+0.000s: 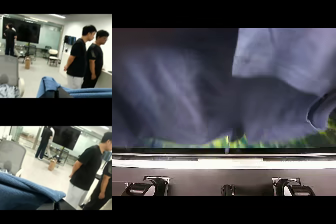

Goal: Fold the shirts.

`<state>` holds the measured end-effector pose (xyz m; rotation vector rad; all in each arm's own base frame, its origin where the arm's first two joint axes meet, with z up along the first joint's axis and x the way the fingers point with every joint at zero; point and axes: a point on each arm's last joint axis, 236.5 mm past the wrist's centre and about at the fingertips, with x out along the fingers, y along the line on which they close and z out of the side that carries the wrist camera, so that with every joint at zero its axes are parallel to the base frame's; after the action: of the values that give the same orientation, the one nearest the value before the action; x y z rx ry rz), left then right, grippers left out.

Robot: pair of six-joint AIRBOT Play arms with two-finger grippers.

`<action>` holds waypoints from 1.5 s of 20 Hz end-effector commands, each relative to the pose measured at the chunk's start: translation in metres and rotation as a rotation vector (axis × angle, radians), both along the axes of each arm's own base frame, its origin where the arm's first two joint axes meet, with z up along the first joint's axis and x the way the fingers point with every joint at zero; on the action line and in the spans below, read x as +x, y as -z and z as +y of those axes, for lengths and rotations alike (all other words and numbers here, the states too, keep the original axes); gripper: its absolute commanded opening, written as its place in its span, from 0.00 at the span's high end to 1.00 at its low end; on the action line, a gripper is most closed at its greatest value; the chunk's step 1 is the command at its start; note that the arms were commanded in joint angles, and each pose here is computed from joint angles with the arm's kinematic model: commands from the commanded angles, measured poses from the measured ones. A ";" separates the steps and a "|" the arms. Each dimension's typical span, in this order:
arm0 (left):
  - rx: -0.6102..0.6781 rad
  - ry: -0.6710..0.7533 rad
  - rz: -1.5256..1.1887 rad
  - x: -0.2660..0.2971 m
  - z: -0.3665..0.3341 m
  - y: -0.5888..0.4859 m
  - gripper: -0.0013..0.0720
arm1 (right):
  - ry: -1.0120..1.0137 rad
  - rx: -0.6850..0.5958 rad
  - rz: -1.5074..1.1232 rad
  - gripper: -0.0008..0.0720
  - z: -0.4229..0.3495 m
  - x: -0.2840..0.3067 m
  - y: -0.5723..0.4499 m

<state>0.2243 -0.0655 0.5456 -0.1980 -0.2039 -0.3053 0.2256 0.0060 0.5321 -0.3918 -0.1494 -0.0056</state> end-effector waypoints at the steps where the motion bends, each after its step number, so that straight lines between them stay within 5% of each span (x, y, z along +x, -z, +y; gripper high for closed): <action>1: 0.077 -0.064 0.212 0.048 0.011 0.056 0.95 | 0.021 -0.008 0.211 0.93 -0.007 0.044 0.050; 6: 0.201 -0.040 0.704 0.176 0.008 0.255 0.95 | 0.007 -0.018 0.884 0.93 -0.015 0.176 0.253; 11: 0.194 -0.039 1.031 0.260 0.009 0.445 0.95 | 0.041 0.161 1.039 0.93 -0.016 0.308 0.412; 18: 0.070 0.036 1.255 0.272 -0.015 0.548 0.95 | -0.030 0.494 1.253 0.93 0.032 0.326 0.522; 19: 0.058 0.042 1.256 0.272 -0.016 0.546 0.91 | -0.030 0.493 1.232 0.90 0.031 0.330 0.519; 21: 0.065 0.066 1.318 0.261 -0.009 0.534 0.23 | -0.049 0.470 1.234 0.36 0.022 0.323 0.499; 23: 0.121 0.100 1.433 0.233 0.018 0.519 0.15 | -0.090 0.354 1.257 0.10 -0.008 0.301 0.474; 26: 0.063 0.102 1.634 0.172 0.064 0.525 0.17 | -0.096 0.340 1.486 0.10 -0.064 0.228 0.477; 30: -0.051 0.102 1.848 0.072 0.074 0.590 0.17 | -0.105 0.449 1.700 0.25 -0.097 0.161 0.496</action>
<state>0.3646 0.0034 -0.0144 -0.3910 1.4783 -0.1266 0.4390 -0.0760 0.0400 0.0774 1.3422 0.3152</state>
